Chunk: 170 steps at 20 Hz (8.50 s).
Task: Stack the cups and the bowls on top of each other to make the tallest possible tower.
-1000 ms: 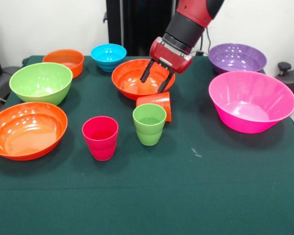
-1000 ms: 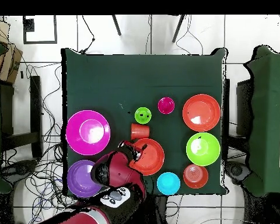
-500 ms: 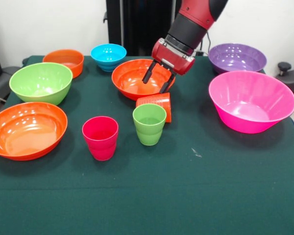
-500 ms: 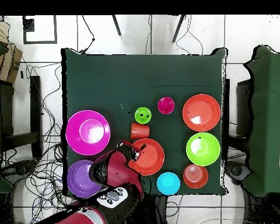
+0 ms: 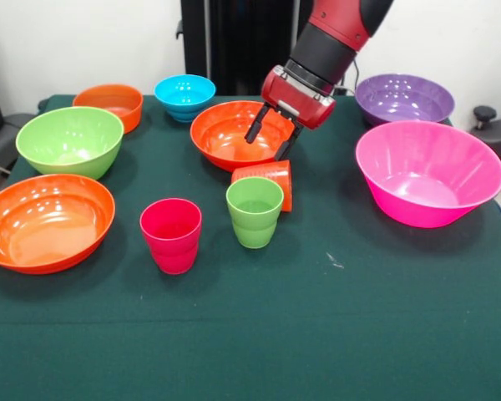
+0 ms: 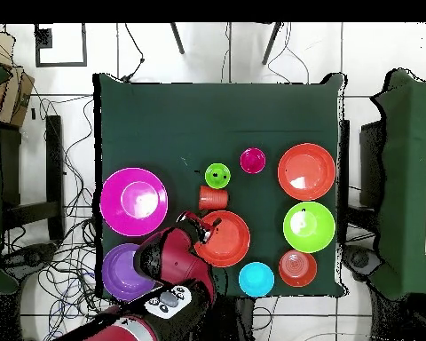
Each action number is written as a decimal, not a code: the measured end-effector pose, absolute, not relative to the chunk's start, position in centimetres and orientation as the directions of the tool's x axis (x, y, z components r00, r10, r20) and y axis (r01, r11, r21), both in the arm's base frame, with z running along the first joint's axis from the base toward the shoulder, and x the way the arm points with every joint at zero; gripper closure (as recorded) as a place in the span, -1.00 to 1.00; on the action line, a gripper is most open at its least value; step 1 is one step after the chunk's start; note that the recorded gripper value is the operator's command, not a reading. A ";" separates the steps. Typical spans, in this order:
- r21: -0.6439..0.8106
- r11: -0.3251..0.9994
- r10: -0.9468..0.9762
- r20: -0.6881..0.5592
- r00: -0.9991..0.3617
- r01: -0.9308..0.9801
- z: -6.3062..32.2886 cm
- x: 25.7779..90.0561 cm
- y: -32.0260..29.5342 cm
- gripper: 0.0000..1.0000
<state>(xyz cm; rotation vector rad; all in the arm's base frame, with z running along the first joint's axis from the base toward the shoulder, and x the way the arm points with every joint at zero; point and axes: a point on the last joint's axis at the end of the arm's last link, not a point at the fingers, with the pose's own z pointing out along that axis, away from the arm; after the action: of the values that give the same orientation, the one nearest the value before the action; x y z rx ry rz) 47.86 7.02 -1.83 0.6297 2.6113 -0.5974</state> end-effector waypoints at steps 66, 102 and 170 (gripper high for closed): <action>-0.250 0.792 0.413 -0.452 -0.791 0.556 -0.1 51.3 7.8 -1.00; -0.248 0.786 0.420 -0.457 -0.784 0.566 0.0 51.4 7.7 1.00; -0.247 0.740 0.473 -0.471 -0.744 0.626 -0.6 51.9 3.3 -1.00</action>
<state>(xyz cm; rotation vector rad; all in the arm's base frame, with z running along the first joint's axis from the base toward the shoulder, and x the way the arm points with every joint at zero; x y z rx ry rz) 51.90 3.35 -0.65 0.8451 2.5609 -0.5575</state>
